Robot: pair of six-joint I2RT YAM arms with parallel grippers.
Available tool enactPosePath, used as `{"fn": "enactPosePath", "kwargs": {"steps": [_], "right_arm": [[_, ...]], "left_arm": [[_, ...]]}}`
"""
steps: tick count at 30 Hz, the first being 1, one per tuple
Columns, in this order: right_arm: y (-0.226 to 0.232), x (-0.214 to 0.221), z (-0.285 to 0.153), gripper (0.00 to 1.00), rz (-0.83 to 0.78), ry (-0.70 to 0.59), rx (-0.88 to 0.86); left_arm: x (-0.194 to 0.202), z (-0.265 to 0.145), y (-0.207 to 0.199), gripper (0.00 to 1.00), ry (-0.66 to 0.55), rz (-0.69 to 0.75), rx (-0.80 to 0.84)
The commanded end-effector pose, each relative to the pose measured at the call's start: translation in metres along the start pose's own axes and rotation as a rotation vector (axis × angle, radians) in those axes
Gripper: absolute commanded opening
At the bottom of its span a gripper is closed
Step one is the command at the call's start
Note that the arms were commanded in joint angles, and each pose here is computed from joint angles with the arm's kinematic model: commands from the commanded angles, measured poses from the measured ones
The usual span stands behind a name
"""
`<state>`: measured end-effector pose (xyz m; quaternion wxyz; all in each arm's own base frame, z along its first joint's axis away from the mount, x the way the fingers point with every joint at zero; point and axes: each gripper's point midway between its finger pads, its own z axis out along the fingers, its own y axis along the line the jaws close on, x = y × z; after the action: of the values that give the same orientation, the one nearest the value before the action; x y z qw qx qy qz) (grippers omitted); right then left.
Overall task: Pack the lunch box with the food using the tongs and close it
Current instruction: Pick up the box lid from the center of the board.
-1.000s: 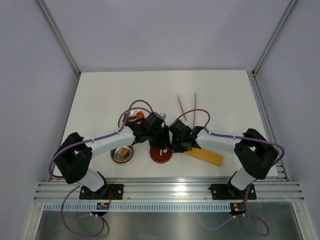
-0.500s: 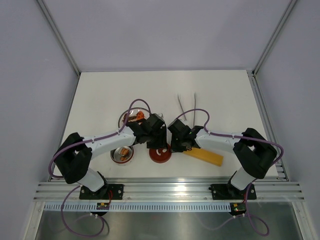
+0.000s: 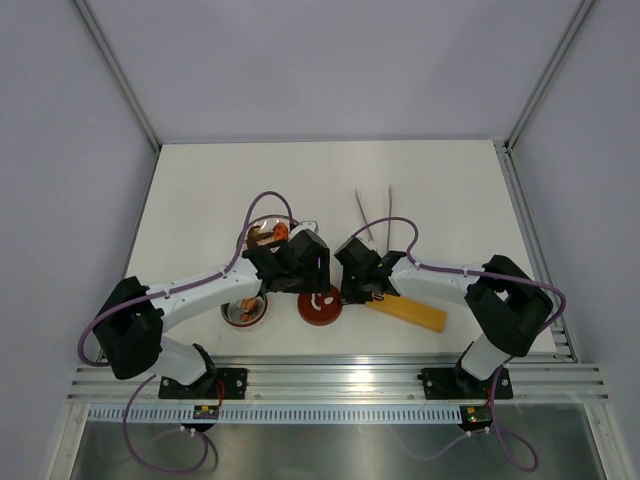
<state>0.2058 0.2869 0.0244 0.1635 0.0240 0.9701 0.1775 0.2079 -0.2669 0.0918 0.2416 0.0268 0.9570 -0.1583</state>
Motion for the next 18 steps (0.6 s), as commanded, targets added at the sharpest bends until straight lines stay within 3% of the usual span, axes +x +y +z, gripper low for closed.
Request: {"fn": "enactPosePath", "kwargs": {"steps": [1,13,18], "right_arm": [[-0.011,0.006,0.007,0.04,-0.012,0.019,0.055],[-0.013,0.007,0.006,0.04,-0.008,0.018,0.060],[-0.013,0.007,0.005,0.04,-0.011,0.017,0.060]], "left_arm": [[-0.006,0.003,0.001,0.68,-0.029,-0.019,-0.020],[0.023,0.039,0.004,0.56,0.079,-0.051,0.001],[0.024,0.041,0.000,0.44,0.087,-0.047,0.022]]}}
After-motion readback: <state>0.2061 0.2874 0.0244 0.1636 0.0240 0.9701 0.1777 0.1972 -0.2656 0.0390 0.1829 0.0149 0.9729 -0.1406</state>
